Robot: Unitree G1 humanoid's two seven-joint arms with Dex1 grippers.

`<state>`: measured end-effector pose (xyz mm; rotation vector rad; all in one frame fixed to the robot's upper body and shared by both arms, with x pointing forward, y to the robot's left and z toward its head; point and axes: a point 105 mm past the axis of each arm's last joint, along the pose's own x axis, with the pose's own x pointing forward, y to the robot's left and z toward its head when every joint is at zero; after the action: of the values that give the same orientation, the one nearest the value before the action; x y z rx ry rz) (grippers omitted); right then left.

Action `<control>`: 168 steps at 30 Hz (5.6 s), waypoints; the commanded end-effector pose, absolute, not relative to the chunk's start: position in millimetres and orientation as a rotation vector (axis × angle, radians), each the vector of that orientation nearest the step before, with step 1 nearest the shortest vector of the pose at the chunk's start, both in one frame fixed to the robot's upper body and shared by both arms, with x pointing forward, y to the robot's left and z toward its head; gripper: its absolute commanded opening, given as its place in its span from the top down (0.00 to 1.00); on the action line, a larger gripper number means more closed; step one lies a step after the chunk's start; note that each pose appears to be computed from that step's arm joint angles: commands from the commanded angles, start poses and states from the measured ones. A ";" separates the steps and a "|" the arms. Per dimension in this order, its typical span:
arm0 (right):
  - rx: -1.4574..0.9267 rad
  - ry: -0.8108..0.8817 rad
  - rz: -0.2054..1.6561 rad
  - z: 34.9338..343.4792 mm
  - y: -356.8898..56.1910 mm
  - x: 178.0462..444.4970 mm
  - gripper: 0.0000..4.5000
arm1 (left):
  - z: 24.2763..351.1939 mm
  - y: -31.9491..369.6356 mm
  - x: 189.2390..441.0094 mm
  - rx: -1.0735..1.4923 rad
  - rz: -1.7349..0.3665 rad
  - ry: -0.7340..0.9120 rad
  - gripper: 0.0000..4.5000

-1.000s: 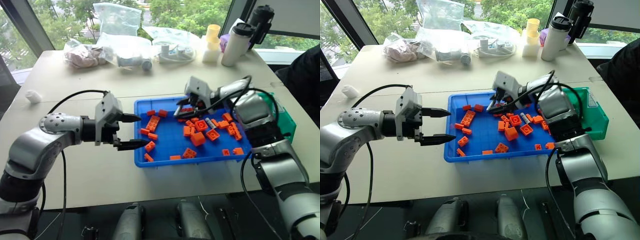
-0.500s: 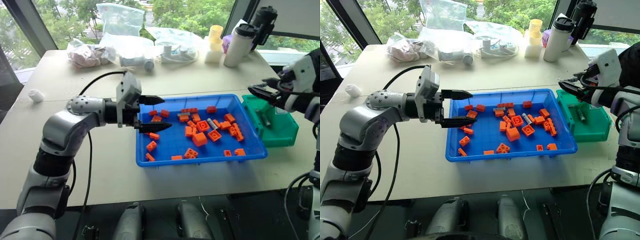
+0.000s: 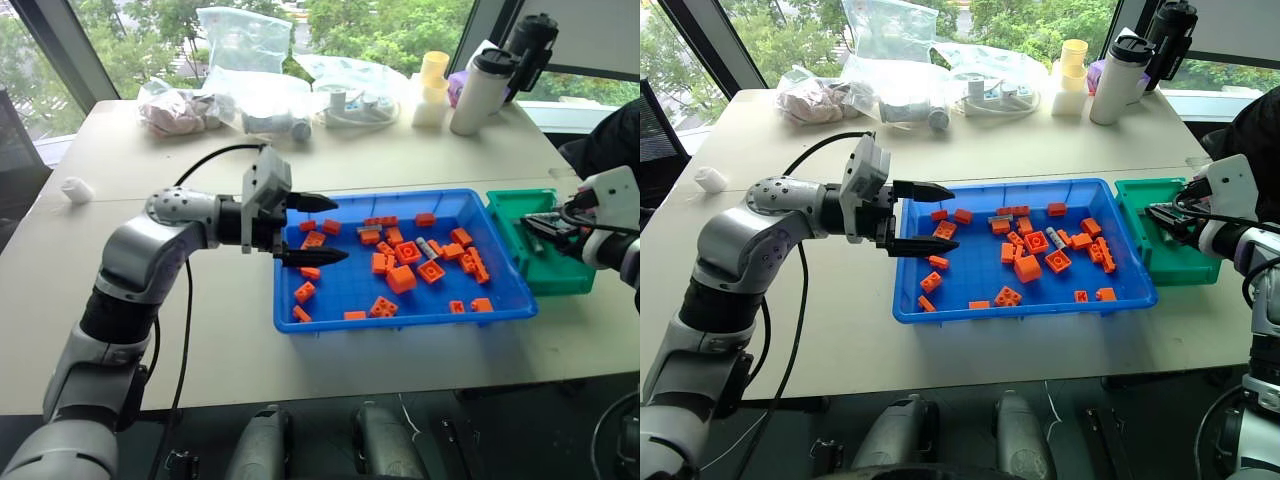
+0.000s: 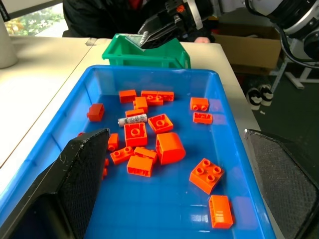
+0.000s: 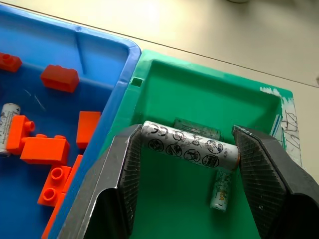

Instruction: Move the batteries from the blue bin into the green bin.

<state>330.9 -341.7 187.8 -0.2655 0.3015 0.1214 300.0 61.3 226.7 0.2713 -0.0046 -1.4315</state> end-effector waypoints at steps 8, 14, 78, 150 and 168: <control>-0.327 0.143 0.046 229.4 -353.6 343.8 0.02 | 236.4 69.7 295.9 0.311 -1.388 -0.044 0.00; -0.244 0.052 0.501 252.9 -259.8 334.7 0.02 | 240.5 93.6 301.5 0.341 -1.321 -0.010 0.00; -0.384 0.342 1.089 180.0 -87.6 358.8 0.86 | 223.1 121.3 289.2 0.407 -1.221 0.101 0.00; -0.346 0.218 0.214 248.4 -310.4 360.6 1.00 | 237.7 66.0 287.9 0.319 -1.454 -0.028 0.00; -0.331 0.310 -0.033 210.4 -362.8 351.2 0.23 | 221.3 64.0 298.9 0.360 -1.453 0.004 0.00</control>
<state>350.2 -356.4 184.7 -0.2849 0.3843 0.0053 301.6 62.6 213.0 0.3474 0.0436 -1.4570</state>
